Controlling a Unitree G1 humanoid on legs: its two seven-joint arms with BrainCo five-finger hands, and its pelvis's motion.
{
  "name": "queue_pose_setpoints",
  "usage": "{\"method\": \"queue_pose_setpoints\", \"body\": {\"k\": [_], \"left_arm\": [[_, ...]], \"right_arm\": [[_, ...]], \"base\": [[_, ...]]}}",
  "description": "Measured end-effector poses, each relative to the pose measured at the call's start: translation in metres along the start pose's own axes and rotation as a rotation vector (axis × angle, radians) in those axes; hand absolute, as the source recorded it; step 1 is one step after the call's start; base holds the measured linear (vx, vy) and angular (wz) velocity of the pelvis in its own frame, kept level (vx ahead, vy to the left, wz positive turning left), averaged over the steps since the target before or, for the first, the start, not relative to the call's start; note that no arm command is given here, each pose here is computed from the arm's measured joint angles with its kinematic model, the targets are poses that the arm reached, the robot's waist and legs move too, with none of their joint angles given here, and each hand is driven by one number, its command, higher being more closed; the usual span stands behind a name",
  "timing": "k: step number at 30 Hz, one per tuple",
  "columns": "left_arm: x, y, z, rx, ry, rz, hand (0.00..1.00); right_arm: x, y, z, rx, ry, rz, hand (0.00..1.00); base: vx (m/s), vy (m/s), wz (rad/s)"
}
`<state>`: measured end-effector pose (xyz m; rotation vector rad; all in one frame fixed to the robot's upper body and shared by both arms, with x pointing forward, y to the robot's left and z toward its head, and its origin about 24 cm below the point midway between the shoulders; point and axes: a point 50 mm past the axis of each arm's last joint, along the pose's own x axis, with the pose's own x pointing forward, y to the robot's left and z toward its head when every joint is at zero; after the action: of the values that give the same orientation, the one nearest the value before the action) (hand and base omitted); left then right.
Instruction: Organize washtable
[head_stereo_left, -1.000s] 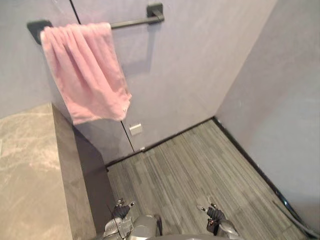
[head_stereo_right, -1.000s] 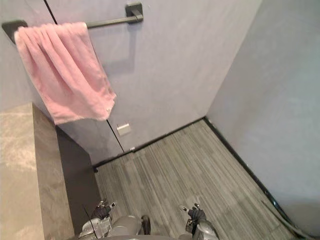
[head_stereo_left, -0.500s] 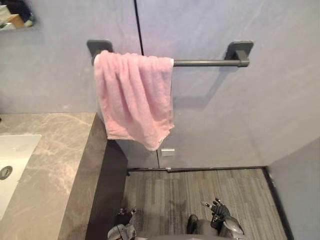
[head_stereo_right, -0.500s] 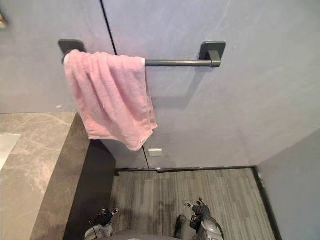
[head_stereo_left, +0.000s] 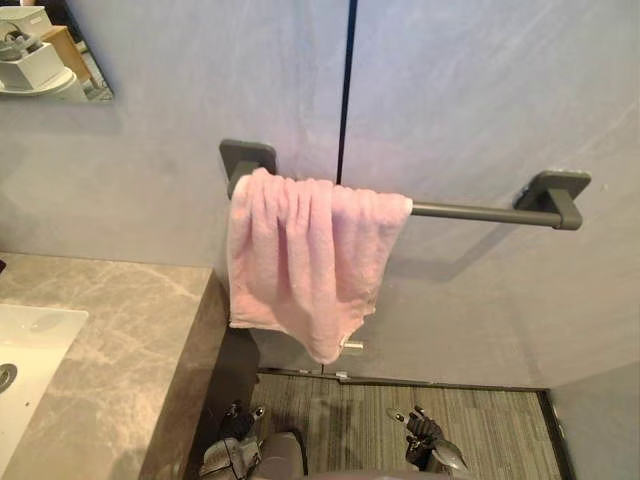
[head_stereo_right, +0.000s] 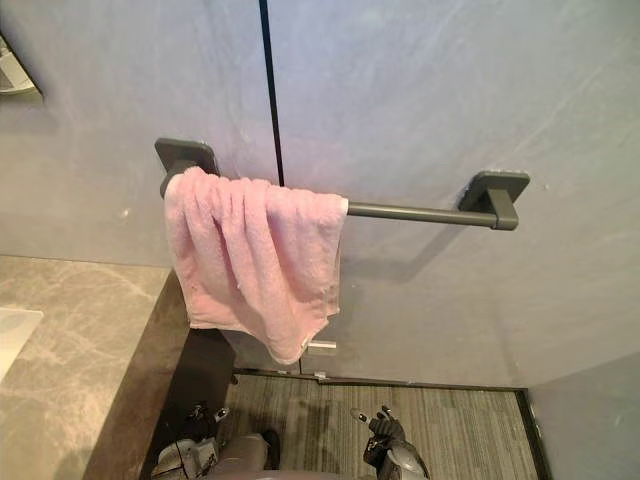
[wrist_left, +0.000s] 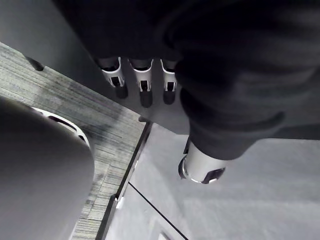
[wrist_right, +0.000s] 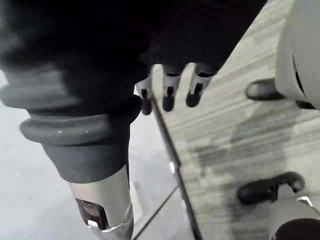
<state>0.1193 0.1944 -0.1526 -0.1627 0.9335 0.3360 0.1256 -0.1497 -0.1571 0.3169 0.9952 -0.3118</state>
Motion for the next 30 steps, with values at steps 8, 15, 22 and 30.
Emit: {"method": "queue_pose_setpoints", "body": {"k": [8, 15, 22, 30], "left_arm": [[-0.002, 0.001, -0.008, 0.002, 0.028, 0.011, 0.00], [-0.003, 0.002, -0.010, -0.024, 0.022, 0.039, 0.00], [-0.010, -0.013, 0.017, 0.008, -0.154, 0.005, 0.00], [-0.059, -0.032, 0.088, -0.068, -0.584, -0.119, 0.00]], "right_arm": [[-0.002, -0.014, -0.008, 0.013, 0.022, -0.045, 0.00], [-0.002, -0.029, -0.005, 0.010, 0.012, -0.085, 0.00], [-0.004, -0.040, -0.004, -0.004, 0.001, -0.127, 0.00], [-0.005, -0.031, 0.000, -0.060, -0.042, -0.084, 0.00]], "base": [[0.00, -0.001, 0.06], [-0.15, -0.020, 0.22], [-0.12, 0.039, 0.25], [0.00, 0.007, 0.03]]}}
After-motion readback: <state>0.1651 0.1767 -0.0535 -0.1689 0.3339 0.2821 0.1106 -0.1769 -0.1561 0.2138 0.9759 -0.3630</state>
